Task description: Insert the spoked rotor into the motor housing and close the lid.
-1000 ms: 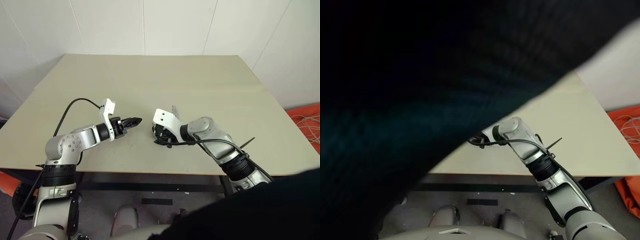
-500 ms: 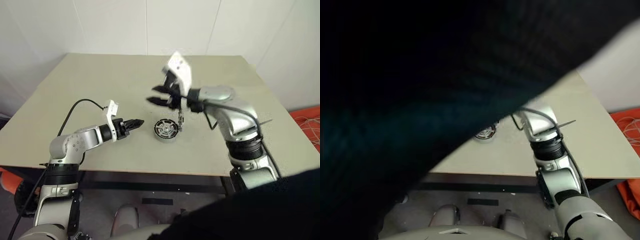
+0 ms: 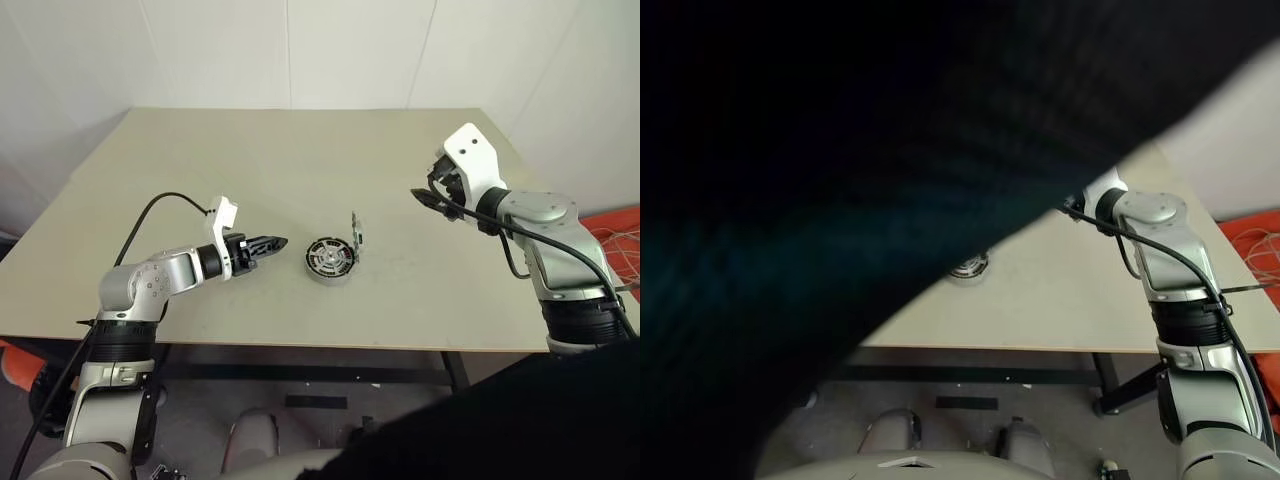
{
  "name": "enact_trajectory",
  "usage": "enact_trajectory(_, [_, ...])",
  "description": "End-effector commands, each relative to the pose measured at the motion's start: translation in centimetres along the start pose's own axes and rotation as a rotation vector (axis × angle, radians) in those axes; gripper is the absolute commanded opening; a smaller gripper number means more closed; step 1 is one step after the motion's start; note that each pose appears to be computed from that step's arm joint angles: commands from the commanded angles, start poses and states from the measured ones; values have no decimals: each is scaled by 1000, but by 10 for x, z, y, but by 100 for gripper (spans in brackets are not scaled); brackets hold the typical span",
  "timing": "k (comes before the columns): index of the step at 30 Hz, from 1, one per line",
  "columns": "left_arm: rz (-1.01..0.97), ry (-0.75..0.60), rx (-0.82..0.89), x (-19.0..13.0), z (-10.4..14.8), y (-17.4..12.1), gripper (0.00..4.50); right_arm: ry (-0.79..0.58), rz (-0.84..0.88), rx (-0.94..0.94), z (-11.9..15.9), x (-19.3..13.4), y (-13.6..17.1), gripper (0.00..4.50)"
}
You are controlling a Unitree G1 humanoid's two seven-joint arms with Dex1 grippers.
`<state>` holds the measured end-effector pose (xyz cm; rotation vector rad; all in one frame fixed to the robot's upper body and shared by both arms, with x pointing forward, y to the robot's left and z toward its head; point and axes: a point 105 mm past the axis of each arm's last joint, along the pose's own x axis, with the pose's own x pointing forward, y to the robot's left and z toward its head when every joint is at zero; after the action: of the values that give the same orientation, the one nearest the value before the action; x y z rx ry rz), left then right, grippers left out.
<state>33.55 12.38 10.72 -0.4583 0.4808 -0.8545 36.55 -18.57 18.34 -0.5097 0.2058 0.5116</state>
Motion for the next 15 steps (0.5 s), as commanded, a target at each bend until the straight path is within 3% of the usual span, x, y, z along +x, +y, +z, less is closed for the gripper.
enact_trajectory(1, [-21, -29, 48, 0, 14, -5, 165, -62, 24, 1, 16, -3, 20, 229])
enact_trajectory(7, [-23, -29, 51, 1, 16, -5, 165, -75, 86, 87, 16, 8, 58, 229])
enact_trajectory(14, [-15, -29, 60, -2, 19, -4, 165, -35, 82, 150, 2, 24, 71, 229])
enact_trajectory(15, [-13, -29, 61, -3, 19, -4, 165, -35, 80, 159, 2, 24, 71, 190])
